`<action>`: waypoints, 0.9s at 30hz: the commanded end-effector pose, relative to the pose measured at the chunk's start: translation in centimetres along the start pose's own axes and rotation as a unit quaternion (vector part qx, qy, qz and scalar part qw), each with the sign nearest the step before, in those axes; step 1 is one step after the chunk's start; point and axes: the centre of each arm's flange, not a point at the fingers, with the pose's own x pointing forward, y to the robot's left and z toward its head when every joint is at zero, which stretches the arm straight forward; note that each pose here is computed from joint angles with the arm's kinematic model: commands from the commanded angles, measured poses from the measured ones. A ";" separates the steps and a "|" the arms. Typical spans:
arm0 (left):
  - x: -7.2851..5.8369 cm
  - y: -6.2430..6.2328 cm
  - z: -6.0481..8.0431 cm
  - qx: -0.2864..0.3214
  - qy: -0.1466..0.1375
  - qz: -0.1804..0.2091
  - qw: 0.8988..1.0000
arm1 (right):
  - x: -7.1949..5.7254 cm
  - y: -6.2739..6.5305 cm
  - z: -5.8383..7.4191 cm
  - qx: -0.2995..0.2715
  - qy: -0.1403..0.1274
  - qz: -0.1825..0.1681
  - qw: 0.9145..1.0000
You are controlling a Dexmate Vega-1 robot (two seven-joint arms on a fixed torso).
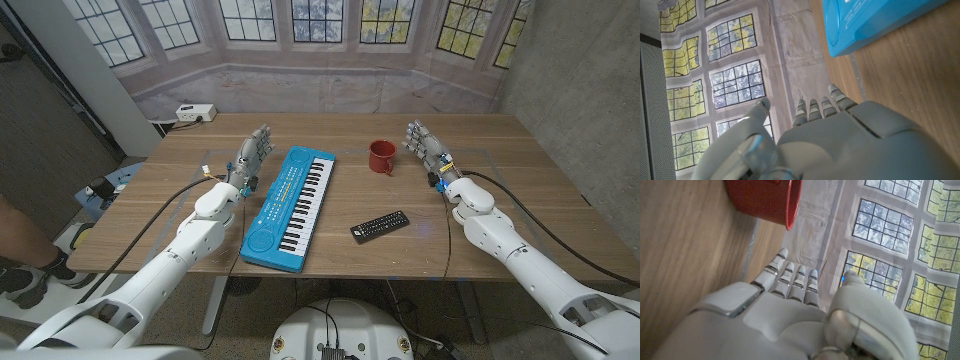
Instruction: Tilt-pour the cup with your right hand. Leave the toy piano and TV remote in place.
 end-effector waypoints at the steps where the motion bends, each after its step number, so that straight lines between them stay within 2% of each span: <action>1: 0.5 -0.7 -0.1 0.008 0.009 -0.010 1.000 | 0.3 0.2 0.1 0.003 -0.004 0.003 1.000; 7: 0.6 -0.9 0.0 0.015 0.011 -0.018 1.000 | -0.3 0.5 -0.1 -0.009 -0.007 -0.007 1.000; 18: 0.8 -1.0 0.4 0.024 0.008 -0.025 0.999 | -2.1 2.1 0.9 -0.079 -0.010 -0.044 0.996; 27: 1.2 -1.2 0.6 0.028 0.003 -0.031 0.999 | -2.9 3.0 1.1 -0.112 -0.010 -0.065 0.992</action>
